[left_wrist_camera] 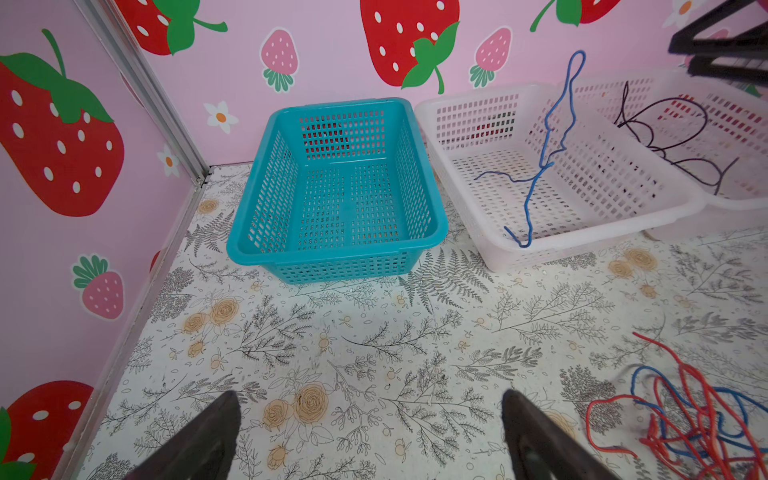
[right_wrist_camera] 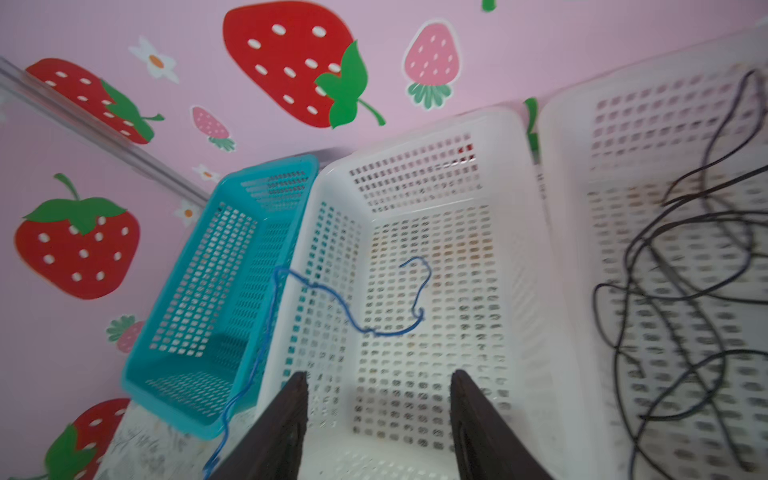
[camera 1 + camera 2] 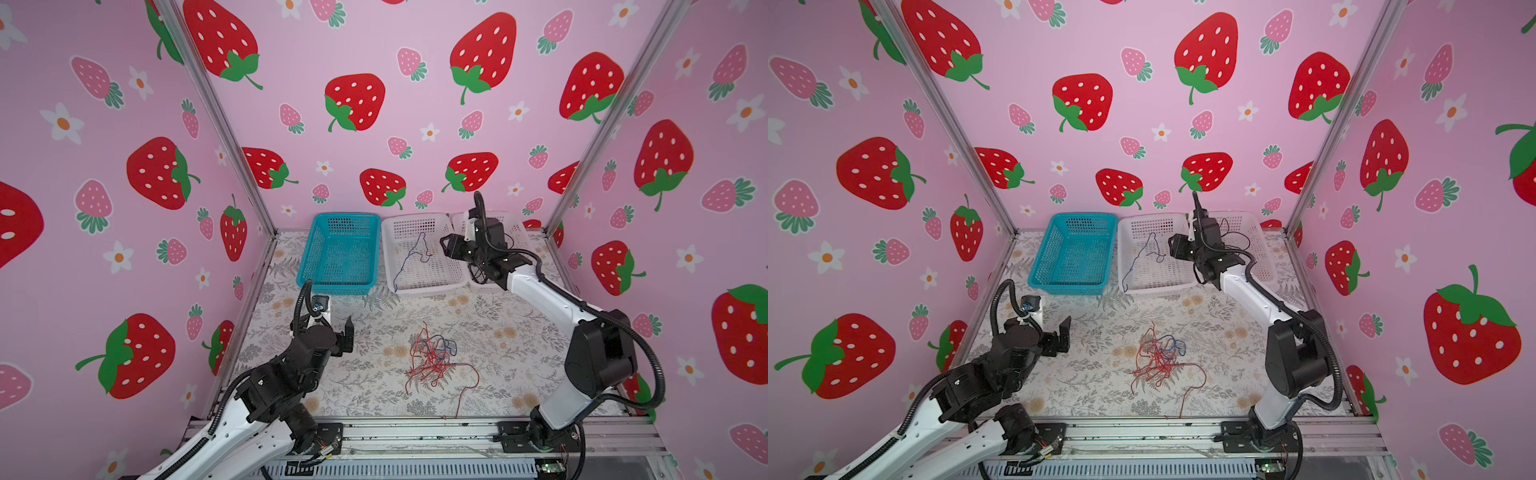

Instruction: Untangle the cables

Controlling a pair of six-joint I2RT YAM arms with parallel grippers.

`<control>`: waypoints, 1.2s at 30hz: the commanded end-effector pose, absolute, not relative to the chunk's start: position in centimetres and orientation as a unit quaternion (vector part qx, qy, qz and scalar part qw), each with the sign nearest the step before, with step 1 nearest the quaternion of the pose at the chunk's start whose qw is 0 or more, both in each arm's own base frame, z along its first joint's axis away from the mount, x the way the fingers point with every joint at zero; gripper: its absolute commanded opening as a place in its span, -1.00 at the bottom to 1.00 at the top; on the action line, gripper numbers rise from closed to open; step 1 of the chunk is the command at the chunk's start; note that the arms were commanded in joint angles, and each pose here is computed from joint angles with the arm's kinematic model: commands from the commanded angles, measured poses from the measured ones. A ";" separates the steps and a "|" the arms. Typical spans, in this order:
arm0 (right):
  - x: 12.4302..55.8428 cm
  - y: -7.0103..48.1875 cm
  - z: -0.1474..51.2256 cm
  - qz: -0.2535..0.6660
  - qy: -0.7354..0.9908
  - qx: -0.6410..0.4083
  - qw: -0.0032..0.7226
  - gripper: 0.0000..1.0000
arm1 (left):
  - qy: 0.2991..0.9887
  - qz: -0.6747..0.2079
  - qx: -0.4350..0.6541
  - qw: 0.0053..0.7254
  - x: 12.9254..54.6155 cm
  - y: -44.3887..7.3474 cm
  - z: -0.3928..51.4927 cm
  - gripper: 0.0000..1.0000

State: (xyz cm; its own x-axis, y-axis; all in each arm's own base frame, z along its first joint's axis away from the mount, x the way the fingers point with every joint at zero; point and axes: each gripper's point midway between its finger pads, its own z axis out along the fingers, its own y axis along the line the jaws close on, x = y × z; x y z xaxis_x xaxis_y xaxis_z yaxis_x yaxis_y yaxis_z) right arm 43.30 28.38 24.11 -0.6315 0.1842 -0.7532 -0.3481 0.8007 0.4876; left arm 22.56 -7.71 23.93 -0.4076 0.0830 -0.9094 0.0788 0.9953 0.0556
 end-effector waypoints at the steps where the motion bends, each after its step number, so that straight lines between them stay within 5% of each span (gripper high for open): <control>1: 40.9 32.1 26.2 0.398 0.817 -0.057 0.414 0.14 | 0.836 0.008 0.041 0.548 22.6 -7.3 24.1 0.98; 17: 39.4 39.0 21.4 0.416 0.829 -0.075 0.367 0.05 | 0.834 0.009 0.040 0.550 22.5 -7.1 24.1 0.98; 29: 41.2 40.6 21.0 0.396 0.834 -0.108 0.369 -0.96 | 0.834 0.012 0.042 0.550 22.6 -7.1 24.0 0.98; 36: 44.3 40.4 18.2 0.341 0.870 -0.138 0.329 -1.00 | 0.835 0.010 0.044 0.549 22.6 -7.2 23.9 0.98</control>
State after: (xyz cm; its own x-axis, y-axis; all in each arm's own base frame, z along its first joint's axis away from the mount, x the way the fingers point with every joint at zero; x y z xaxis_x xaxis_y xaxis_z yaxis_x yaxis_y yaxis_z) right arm 43.64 41.53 21.48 -0.6985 0.0670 -0.7125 -0.4894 0.6817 0.5439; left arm 22.47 -7.57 23.71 -0.4071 0.0900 -0.9089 0.0796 0.9948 0.0629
